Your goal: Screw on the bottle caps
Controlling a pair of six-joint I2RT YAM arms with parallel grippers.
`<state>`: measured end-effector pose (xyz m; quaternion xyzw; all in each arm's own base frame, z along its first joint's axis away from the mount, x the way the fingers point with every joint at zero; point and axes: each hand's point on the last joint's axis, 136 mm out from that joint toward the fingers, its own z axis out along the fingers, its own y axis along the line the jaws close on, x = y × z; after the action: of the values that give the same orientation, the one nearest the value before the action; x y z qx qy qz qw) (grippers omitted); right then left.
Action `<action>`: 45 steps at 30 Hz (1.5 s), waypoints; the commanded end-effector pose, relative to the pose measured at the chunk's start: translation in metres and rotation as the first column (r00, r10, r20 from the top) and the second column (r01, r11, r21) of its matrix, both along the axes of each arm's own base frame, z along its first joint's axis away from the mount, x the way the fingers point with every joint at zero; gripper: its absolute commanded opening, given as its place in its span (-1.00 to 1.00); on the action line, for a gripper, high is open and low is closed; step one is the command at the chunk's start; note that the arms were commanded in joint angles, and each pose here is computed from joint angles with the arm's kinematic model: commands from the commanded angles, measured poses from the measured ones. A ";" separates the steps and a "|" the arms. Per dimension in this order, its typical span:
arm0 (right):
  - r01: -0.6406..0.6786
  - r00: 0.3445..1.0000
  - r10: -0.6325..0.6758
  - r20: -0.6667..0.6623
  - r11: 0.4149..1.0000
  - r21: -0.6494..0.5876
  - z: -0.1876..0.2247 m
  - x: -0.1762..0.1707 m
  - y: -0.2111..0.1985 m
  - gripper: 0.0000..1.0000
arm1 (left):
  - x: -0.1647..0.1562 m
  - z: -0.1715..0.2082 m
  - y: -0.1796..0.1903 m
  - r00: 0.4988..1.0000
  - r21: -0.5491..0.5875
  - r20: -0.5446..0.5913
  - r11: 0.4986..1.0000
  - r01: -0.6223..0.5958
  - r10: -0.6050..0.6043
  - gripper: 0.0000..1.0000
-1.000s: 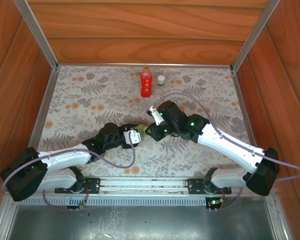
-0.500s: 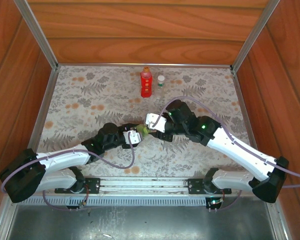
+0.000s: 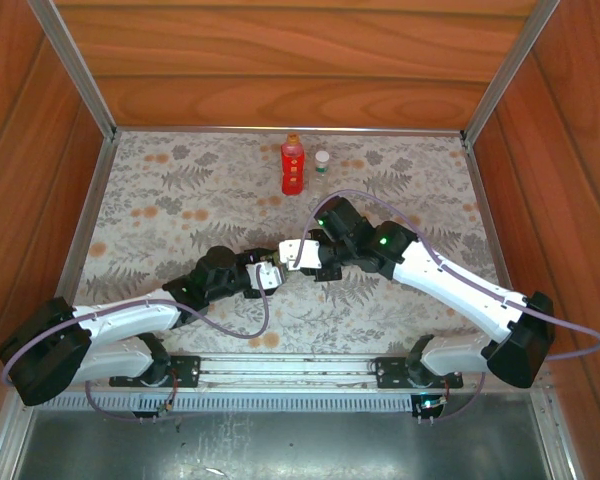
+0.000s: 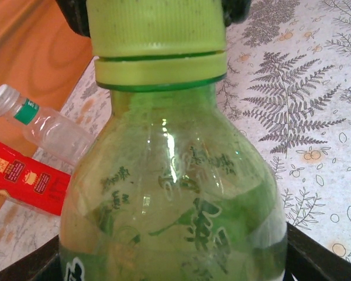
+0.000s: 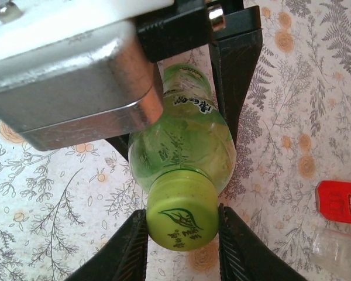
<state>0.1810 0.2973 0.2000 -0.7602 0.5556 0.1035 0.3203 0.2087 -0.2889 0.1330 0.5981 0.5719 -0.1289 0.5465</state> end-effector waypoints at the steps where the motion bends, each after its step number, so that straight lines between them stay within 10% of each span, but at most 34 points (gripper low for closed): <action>1: -0.033 0.999 0.033 -0.015 0.999 0.013 0.004 -0.004 0.002 -0.54 | -0.005 0.003 -0.001 1.000 -0.006 0.013 1.000 0.021 -0.021 0.30; 13: 0.450 0.884 -0.421 -0.204 0.884 0.124 0.011 0.029 0.003 -0.98 | -0.004 0.002 0.000 1.000 -0.004 0.013 1.000 0.018 -0.018 0.30; 21: 0.491 0.857 -0.460 -0.232 0.866 0.098 0.008 0.028 -0.001 -0.99 | -0.004 0.002 0.000 1.000 -0.003 0.013 1.000 0.016 -0.016 0.30; 30: 0.411 0.910 -0.385 -0.151 0.881 0.235 0.040 0.025 -0.003 0.02 | 0.000 0.022 0.007 0.994 -0.143 -0.110 0.989 -0.023 0.007 0.30; 45: 0.444 0.894 -0.207 -0.397 0.529 0.723 0.113 0.006 0.012 0.13 | -0.005 0.083 0.004 0.972 -0.413 -0.213 0.911 0.002 -0.098 0.30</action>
<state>0.1896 0.2980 0.2771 -0.4369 0.6590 0.3044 0.5311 0.2078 -0.2787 0.1955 0.4795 0.5944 -0.2876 0.5780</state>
